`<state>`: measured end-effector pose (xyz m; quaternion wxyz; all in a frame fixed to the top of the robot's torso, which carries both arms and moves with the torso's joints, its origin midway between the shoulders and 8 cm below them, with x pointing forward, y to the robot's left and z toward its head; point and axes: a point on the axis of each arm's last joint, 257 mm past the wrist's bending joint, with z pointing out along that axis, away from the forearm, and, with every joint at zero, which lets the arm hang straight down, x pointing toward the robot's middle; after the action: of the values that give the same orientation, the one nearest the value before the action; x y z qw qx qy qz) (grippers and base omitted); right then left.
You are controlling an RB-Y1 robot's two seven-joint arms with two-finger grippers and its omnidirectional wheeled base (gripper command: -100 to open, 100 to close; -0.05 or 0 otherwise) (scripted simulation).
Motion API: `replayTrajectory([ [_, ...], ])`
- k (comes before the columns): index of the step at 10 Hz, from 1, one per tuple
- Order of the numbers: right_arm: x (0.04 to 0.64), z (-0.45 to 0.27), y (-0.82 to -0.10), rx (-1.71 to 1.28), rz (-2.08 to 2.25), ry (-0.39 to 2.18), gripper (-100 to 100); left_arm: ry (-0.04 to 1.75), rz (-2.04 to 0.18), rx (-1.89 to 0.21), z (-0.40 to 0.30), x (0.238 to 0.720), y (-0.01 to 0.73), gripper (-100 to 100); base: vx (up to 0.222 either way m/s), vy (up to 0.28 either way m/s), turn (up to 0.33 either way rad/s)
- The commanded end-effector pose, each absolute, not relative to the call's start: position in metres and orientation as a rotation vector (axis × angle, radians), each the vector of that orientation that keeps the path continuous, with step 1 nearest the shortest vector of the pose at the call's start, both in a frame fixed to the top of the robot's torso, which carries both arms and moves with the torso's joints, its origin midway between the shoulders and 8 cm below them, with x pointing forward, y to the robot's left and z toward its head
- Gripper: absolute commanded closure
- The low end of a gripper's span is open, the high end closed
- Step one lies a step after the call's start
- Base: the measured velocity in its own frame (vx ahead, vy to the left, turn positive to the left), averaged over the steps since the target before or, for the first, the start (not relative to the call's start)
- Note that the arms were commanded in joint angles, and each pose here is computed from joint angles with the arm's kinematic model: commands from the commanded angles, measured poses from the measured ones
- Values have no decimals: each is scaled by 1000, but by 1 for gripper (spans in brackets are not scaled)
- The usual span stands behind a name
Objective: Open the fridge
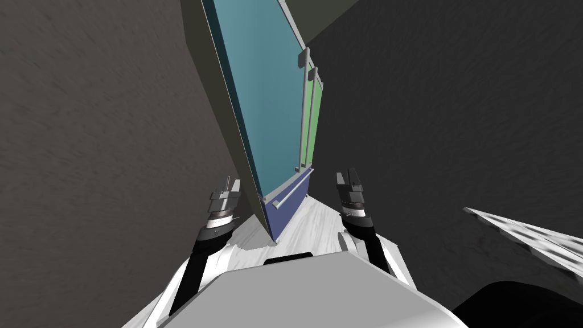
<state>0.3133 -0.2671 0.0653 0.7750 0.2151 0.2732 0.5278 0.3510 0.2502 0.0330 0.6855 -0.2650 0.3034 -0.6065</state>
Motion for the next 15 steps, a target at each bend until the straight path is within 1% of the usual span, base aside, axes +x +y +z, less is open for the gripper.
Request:
replayTrajectory([
  [1,313,65,-267,466,1143,591,0,680,-1359,-594,33,351,250,0,0,0,0],
  [9,313,65,-267,465,1143,591,0,679,-1359,-593,33,351,250,0,0,0,0],
  [10,313,65,-267,465,1143,591,0,728,-1360,-583,26,355,244,-100,11,9,-71],
  [15,313,65,-267,466,1142,592,0,860,-1360,-631,-6,374,230,-100,15,35,-115],
])
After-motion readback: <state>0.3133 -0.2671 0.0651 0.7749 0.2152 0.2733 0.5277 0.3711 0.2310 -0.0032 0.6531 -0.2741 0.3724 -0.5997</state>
